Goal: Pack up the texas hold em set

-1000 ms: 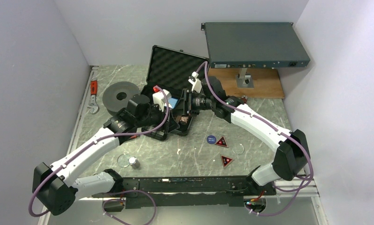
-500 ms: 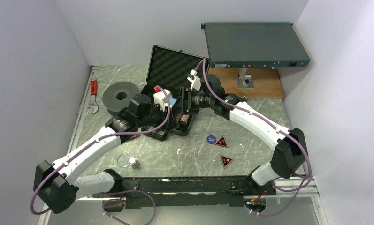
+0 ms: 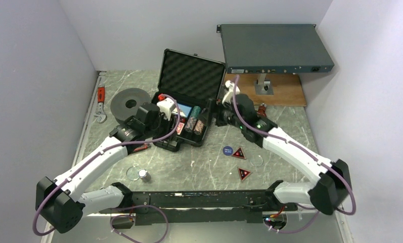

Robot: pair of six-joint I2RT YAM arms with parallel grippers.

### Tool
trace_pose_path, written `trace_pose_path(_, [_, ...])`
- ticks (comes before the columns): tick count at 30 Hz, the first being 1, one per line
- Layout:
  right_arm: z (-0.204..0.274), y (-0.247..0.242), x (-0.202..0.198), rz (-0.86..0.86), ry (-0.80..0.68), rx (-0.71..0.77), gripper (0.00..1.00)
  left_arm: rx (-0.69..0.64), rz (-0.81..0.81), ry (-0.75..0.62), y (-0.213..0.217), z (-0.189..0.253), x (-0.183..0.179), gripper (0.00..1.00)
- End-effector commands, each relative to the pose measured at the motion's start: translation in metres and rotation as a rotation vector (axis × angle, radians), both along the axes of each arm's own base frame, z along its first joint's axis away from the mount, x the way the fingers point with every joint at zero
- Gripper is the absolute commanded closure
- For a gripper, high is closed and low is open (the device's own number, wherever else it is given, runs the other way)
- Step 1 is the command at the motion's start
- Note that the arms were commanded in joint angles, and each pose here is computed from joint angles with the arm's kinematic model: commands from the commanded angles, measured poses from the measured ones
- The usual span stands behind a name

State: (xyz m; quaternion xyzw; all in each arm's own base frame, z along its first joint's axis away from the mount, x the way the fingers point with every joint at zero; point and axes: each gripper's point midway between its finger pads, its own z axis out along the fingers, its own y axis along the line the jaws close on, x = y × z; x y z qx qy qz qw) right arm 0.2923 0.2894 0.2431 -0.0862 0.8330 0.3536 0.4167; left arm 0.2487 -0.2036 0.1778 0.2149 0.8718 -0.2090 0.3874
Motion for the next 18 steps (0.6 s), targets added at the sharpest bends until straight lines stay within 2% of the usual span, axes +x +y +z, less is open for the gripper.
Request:
trace_pose_path(1, [0.000,-0.037,0.012,-0.155,-0.219,0.006,0.17,0.011,0.116,-0.215,0.017,0.052,0.041,1.00])
trace_pose_path(3, [-0.009,-0.046,0.006,-0.163,-0.240,-0.011,0.10,0.021,0.139,-0.248,0.022,0.054,0.048,1.00])
trace_pose_path(5, [-0.015,-0.053,0.005,-0.182,-0.241,-0.034,0.08,0.026,0.153,-0.258,0.026,0.054,0.054,1.00])
trace_pose_path(12, [-0.042,-0.055,0.013,-0.168,-0.256,-0.131,0.08,0.062,0.196,-0.210,0.048,0.044,0.081,1.00])
trace_pose_path(18, [-0.047,-0.049,0.015,-0.148,-0.232,-0.139,0.08,0.054,0.225,-0.205,0.064,0.042,0.112,1.00])
